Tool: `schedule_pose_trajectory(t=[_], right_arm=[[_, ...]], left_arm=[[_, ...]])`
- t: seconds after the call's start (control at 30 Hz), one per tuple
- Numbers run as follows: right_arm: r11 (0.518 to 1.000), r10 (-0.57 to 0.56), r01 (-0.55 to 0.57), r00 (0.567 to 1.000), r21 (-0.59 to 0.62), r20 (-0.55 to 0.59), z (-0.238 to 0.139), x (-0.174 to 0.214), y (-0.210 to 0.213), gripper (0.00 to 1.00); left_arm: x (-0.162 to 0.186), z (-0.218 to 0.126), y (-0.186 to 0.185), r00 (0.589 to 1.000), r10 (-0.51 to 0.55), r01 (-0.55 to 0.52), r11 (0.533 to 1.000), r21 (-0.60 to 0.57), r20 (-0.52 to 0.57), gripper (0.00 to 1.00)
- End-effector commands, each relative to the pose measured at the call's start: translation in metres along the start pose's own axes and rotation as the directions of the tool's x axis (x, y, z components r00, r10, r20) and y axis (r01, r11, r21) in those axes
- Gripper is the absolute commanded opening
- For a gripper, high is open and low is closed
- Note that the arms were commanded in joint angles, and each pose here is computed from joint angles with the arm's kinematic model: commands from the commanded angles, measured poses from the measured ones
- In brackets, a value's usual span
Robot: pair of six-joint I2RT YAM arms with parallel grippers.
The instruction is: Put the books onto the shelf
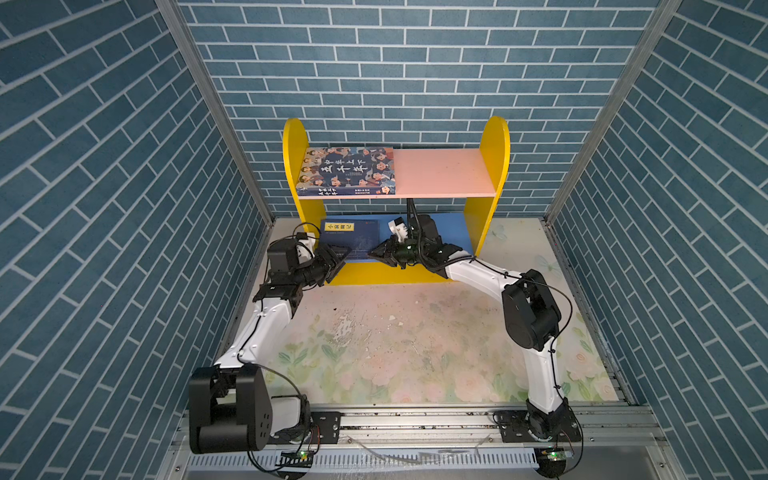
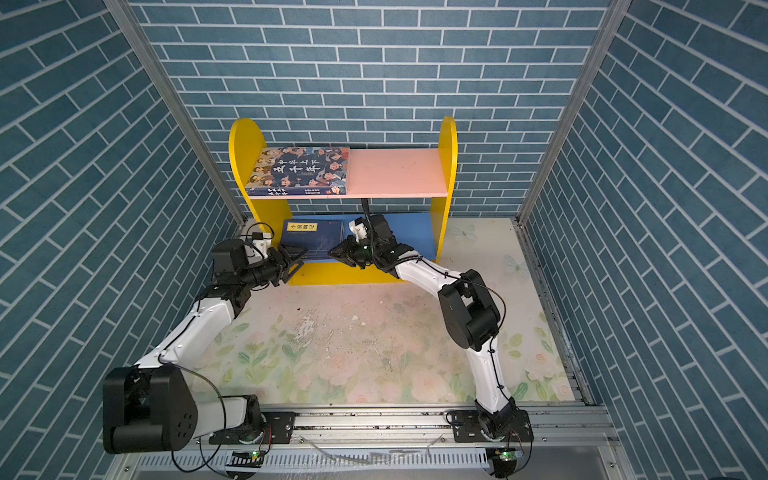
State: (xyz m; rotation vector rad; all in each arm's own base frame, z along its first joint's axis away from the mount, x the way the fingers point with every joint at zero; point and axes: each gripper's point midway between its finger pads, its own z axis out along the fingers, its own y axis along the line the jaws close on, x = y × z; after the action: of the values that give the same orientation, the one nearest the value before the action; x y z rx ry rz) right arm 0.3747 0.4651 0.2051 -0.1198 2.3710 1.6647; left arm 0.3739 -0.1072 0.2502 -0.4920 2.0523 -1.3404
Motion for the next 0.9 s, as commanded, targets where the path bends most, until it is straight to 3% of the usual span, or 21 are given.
schedule_pose_trajectory(t=[0.0,0.17,0.4,0.53,0.67,0.87], right_arm=[[0.992,-0.072,0.078,0.995,-0.096,0.067,-0.027,-0.006,0.044,0.26],[0.988,-0.087,0.096,0.993,-0.122,0.076,-0.044,0.004,0.057,0.31],[0.991,-0.069,0.076,0.996,-0.114,0.061,-0.053,0.008,0.055,0.30],[0.991,-0.067,0.067,0.998,-0.114,0.012,-0.048,0.013,0.052,0.25],[0.990,-0.065,0.066,0.998,-0.128,0.011,-0.039,0.007,0.054,0.18],[0.993,-0.061,0.062,0.998,-0.100,0.014,-0.027,0.000,0.046,0.15]], left_arm=[[0.009,-0.018,-0.028,0.993,0.096,-0.093,0.995,0.048,-0.070,0.67],[0.028,-0.043,-0.037,0.972,0.168,-0.163,0.986,0.041,-0.163,0.69],[0.033,-0.084,-0.054,0.962,0.224,-0.217,0.974,0.060,-0.154,0.69],[0.022,-0.102,-0.034,0.984,0.155,-0.158,0.987,-0.033,-0.089,0.68],[0.007,-0.101,-0.021,0.994,0.108,-0.109,0.993,-0.040,-0.011,0.68],[-0.009,-0.093,-0.008,0.994,0.106,-0.104,0.993,-0.046,0.040,0.69]])
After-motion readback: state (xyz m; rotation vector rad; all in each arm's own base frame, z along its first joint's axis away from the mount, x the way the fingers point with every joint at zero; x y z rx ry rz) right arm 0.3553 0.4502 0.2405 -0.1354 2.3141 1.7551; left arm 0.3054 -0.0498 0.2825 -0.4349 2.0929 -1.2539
